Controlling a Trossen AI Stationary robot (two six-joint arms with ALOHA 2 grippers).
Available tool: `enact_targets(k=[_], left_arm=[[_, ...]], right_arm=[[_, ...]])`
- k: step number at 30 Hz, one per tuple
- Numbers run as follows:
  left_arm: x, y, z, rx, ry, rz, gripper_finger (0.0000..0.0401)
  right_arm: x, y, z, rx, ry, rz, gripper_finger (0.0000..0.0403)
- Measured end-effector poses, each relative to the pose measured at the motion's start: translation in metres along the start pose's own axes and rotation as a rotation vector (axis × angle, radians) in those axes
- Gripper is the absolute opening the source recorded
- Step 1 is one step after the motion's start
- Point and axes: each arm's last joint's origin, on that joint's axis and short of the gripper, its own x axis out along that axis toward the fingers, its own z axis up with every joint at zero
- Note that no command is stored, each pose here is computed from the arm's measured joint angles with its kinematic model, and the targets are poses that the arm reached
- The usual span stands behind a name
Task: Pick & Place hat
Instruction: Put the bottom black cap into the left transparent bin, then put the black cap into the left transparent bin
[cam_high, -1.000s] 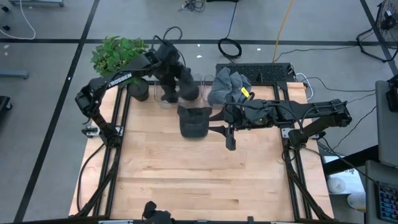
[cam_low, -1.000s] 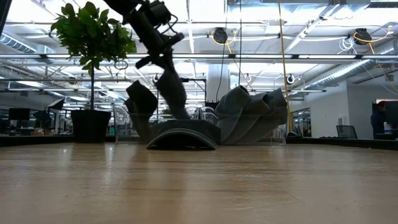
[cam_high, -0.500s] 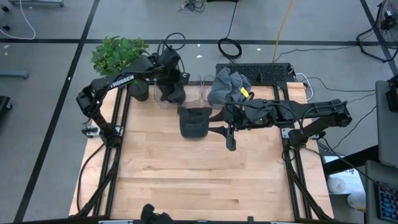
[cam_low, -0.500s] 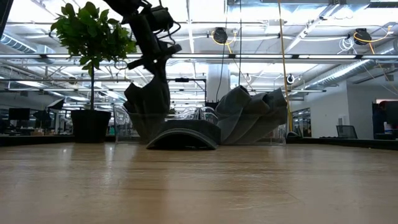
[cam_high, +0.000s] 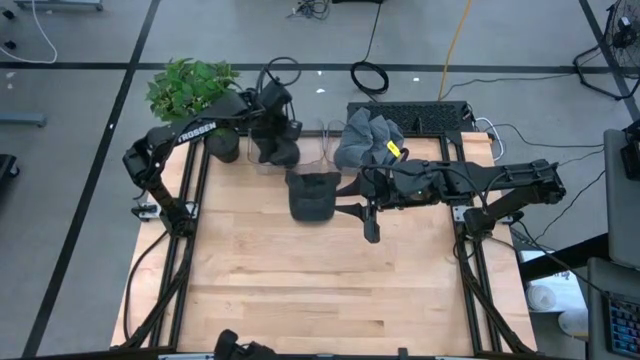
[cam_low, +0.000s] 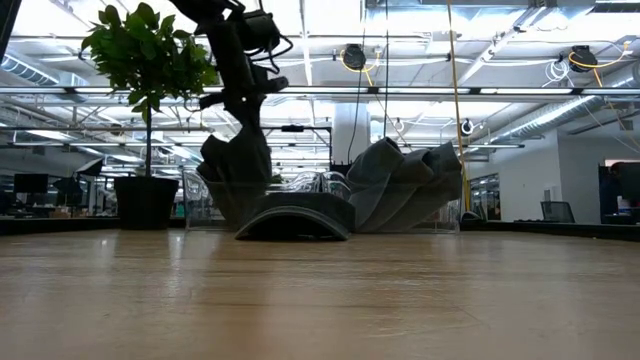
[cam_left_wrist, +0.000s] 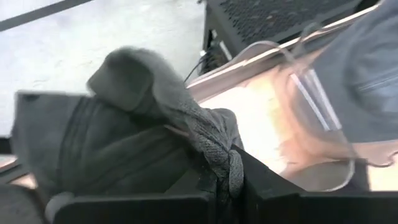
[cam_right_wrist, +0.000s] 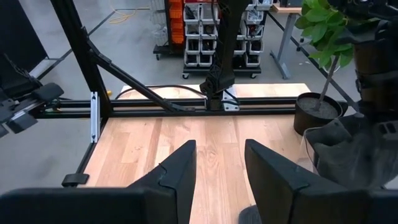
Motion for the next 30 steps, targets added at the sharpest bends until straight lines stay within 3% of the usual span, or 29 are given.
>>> enact_targets(k=[5, 12, 19, 24, 30], left_arm=[[0.001, 0.007, -0.001, -0.022, 0.039, 0.017, 0.0027], [0.001, 0.004, 0.001, -0.056, 0.037, -0.042, 0.0144], [-0.001, 0.002, 0.000, -0.059, 0.052, -0.073, 0.0235], [-0.022, 0.006, 0.002, -0.096, 0.007, -0.116, 0.0276], [-0.051, 0.012, 0.003, -0.133, -0.065, -0.146, 0.0295]], right_arm=[[0.000, 0.000, 0.000, 0.000, 0.000, 0.000, 0.0126], [0.000, 0.000, 0.000, 0.000, 0.000, 0.000, 0.0125], [0.000, 0.000, 0.000, 0.000, 0.000, 0.000, 0.0125], [0.000, 0.000, 0.000, 0.017, 0.000, 0.001, 0.0125], [0.000, 0.000, 0.000, 0.026, 0.000, 0.001, 0.0125]])
